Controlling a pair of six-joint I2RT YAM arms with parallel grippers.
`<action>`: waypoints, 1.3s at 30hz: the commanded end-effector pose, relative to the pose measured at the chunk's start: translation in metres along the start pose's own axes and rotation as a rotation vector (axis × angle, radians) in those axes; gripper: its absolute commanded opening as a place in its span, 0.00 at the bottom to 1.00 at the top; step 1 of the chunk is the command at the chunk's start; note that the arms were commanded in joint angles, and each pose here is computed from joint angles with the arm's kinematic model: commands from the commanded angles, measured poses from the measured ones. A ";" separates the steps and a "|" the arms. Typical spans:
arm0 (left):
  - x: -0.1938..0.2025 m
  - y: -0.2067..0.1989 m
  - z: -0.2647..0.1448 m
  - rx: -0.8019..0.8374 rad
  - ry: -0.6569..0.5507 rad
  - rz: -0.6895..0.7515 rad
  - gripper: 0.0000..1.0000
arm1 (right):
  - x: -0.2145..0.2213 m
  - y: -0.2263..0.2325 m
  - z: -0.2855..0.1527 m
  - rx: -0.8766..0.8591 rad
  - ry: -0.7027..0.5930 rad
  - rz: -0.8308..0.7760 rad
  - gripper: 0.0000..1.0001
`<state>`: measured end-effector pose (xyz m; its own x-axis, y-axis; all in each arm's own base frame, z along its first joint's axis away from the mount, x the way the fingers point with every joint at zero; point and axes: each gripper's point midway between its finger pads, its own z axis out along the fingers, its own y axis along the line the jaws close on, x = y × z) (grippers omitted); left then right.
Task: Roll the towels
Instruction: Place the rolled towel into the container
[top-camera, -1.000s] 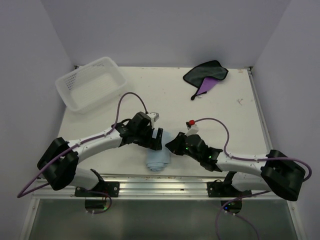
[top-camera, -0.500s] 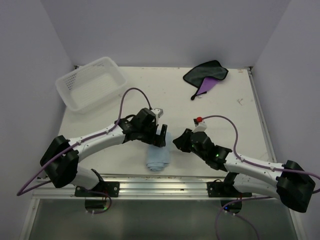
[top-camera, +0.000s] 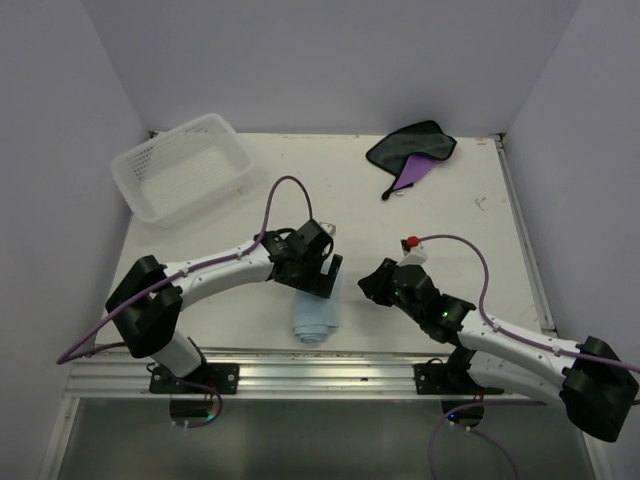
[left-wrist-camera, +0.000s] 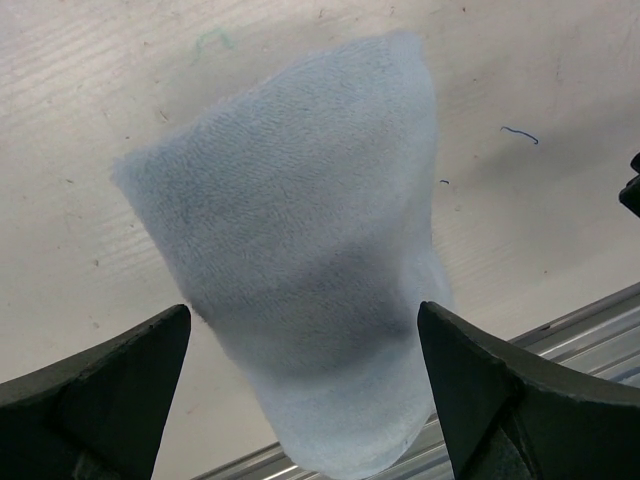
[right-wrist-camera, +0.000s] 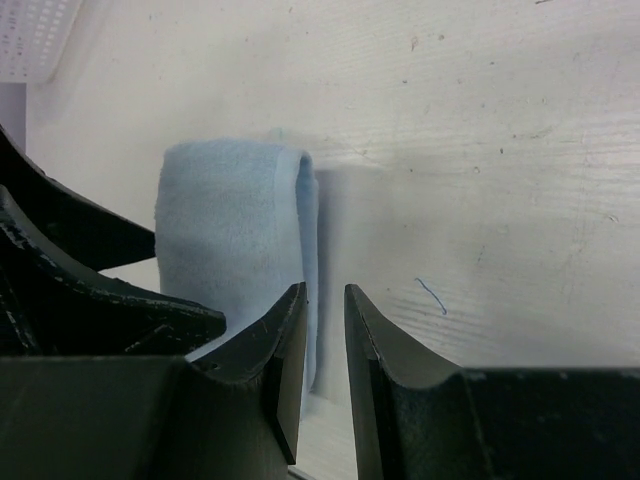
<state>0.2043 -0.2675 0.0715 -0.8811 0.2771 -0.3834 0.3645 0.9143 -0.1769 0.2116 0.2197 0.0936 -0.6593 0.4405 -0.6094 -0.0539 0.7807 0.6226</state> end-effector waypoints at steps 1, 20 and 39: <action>-0.001 -0.008 0.001 -0.024 0.008 -0.015 1.00 | -0.002 -0.006 -0.002 0.011 -0.011 -0.010 0.27; 0.003 -0.029 0.017 -0.014 -0.007 -0.112 1.00 | 0.006 -0.018 -0.008 -0.001 0.017 -0.017 0.27; 0.029 -0.019 0.047 -0.163 0.055 -0.076 1.00 | 0.007 -0.026 -0.013 0.016 0.020 -0.026 0.27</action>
<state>0.1815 -0.2864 0.0186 -0.9256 0.2352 -0.2967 0.2652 0.9620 -0.0648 0.2010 0.2000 0.0813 -0.6696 0.4267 -0.6080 -0.0510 0.7902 0.6107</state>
